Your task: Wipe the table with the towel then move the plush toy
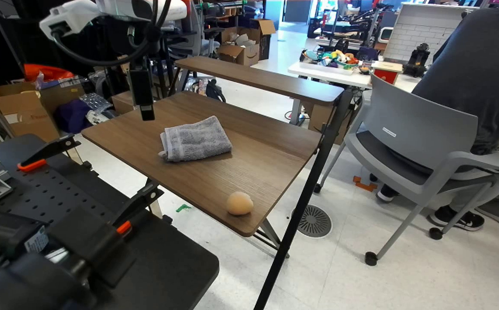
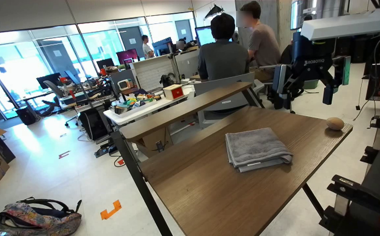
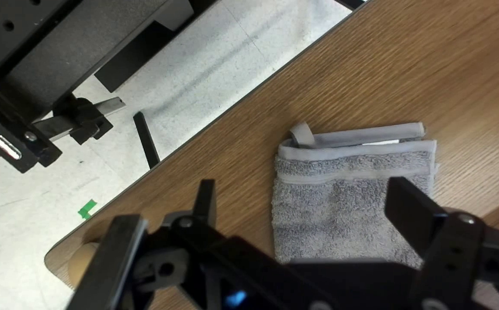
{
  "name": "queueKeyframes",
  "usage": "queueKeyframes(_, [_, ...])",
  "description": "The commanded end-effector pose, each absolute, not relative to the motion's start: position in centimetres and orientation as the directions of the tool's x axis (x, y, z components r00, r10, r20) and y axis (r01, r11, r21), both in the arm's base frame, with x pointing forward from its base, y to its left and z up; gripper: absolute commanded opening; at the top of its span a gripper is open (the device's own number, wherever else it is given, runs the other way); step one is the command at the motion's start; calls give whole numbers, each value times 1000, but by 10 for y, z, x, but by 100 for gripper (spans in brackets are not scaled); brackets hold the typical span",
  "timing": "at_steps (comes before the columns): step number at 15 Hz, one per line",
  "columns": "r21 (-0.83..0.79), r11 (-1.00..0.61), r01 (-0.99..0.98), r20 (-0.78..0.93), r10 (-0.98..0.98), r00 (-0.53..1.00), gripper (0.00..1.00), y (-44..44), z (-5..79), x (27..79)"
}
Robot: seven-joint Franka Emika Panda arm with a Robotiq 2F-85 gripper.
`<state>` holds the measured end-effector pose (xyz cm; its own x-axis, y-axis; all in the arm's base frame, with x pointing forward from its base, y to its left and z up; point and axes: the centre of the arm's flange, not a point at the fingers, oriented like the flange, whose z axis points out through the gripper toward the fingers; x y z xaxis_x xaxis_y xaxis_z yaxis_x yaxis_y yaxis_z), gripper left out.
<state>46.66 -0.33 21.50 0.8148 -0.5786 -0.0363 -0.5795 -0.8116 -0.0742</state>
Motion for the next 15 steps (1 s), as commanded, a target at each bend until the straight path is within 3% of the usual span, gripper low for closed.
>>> queueKeyframes(1, [-74,-812,-580,-36,-579,815,100,-3,215,467])
queueKeyframes(6, [-74,-812,-579,-36,-578,815,100,-3,215,467])
queueKeyframes(8, [-148,-777,-612,59,-625,779,100,-4,210,479])
queueKeyframes(9, [-115,-863,-491,-6,-494,870,100,-4,202,481])
queueKeyframes(15, [-178,-965,-195,-41,-190,981,100,-12,202,515])
